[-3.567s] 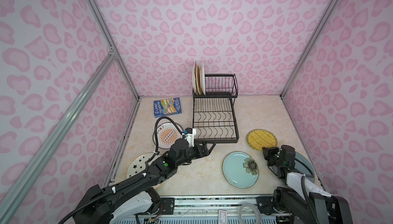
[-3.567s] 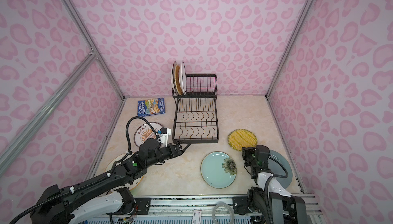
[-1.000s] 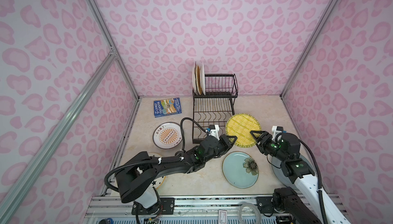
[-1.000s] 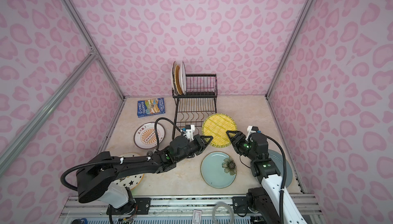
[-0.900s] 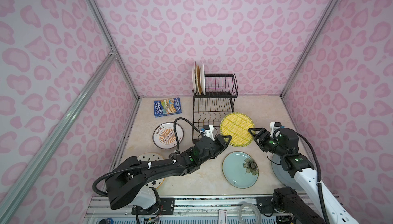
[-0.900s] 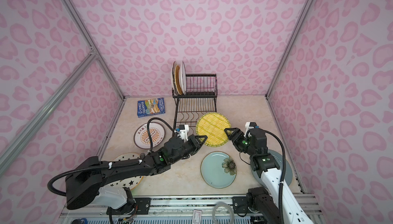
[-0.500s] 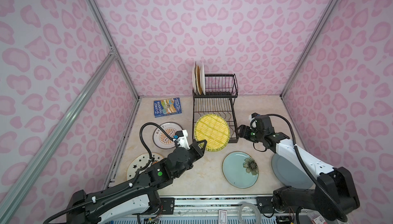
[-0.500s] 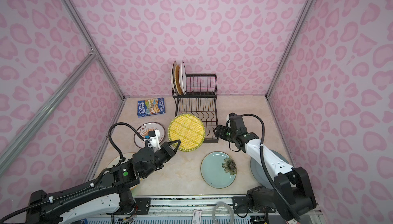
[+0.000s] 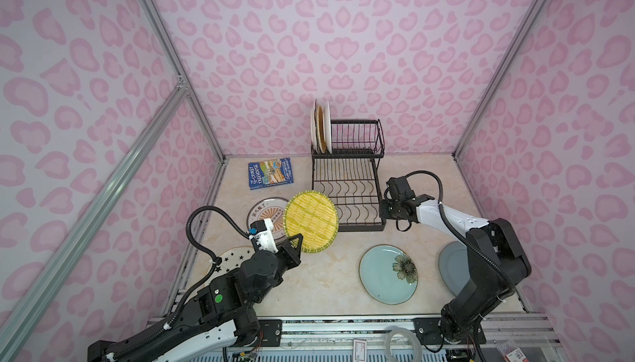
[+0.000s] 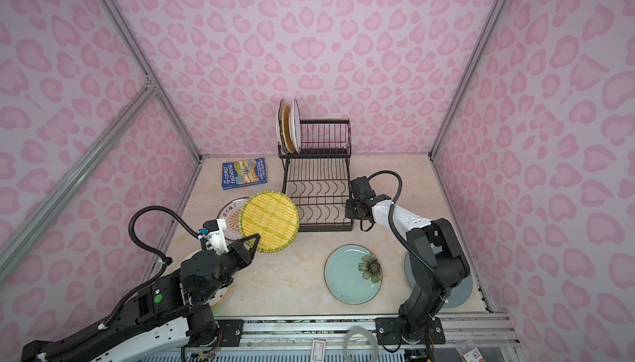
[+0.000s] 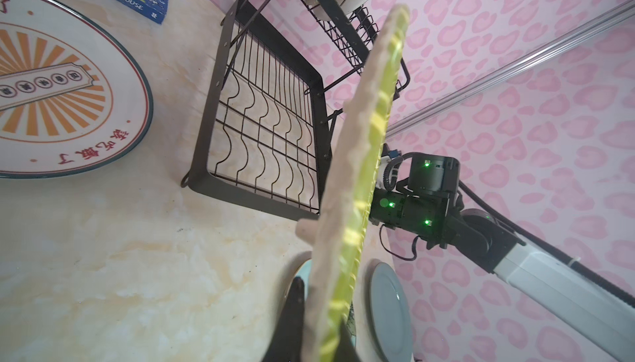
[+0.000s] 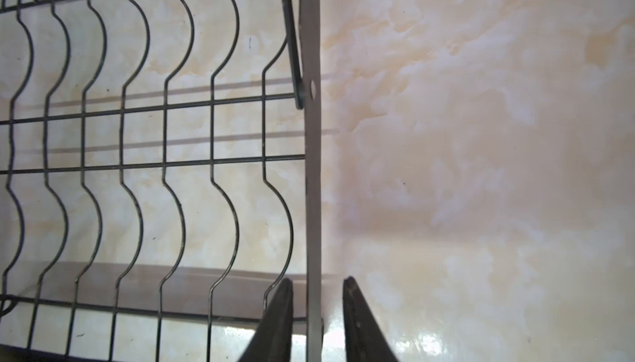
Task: Load the plates into the dish rack
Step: 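Carry the upright green mat with the left gripper toward the rack's upper tier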
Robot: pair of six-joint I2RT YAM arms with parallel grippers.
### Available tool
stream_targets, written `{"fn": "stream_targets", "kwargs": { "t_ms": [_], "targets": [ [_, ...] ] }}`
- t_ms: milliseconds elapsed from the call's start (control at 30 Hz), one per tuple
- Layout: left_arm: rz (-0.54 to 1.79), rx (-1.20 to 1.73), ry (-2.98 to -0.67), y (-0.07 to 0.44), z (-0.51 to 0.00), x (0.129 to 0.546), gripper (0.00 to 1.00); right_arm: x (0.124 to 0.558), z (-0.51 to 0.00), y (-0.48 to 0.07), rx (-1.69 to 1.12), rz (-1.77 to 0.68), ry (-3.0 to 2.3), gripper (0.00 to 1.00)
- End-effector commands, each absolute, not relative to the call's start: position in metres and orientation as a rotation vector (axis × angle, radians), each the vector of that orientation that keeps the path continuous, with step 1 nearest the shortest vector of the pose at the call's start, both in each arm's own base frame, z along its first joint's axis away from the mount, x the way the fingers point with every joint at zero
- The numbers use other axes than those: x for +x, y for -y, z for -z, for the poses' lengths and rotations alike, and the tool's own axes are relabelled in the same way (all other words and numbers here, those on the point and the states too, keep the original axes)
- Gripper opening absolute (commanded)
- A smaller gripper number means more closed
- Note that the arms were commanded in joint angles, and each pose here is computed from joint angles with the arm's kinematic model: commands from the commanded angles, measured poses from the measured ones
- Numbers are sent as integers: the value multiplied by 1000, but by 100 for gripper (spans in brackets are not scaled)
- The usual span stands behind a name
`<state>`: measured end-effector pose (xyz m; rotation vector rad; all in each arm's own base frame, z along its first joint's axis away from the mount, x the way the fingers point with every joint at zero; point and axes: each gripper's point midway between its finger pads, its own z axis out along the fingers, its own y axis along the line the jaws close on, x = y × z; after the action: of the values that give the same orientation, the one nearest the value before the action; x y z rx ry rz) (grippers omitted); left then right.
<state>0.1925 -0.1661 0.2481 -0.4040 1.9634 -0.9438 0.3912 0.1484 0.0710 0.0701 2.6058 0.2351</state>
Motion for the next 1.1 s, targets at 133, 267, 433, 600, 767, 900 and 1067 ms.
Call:
{"fn": "stream_targets", "kwargs": {
  "t_ms": [133,267,433,600,767,900,1067],
  "targets": [
    [897,-407,-1928,157,-258,196,3,385,-66,-163,-20,-194,-2625,0],
    [873,-403,-1929,155,-261,196,3,376,-62,-171,-35,-198,-2637,0],
    [837,-387,-1942,155,-264,198,3,357,-61,-180,-70,-193,-2633,0],
    [801,-341,-1974,167,-268,203,3,339,-61,-189,-104,-196,-2630,0],
    [780,-302,-1998,184,-272,209,3,328,-64,-195,-126,-228,-2622,0],
    [760,-282,-2008,192,-274,214,3,322,-64,-199,-134,-242,-2623,0],
    [751,-264,-2001,199,-285,218,3,315,-62,-203,-125,-251,-2623,0]
  ]
}}
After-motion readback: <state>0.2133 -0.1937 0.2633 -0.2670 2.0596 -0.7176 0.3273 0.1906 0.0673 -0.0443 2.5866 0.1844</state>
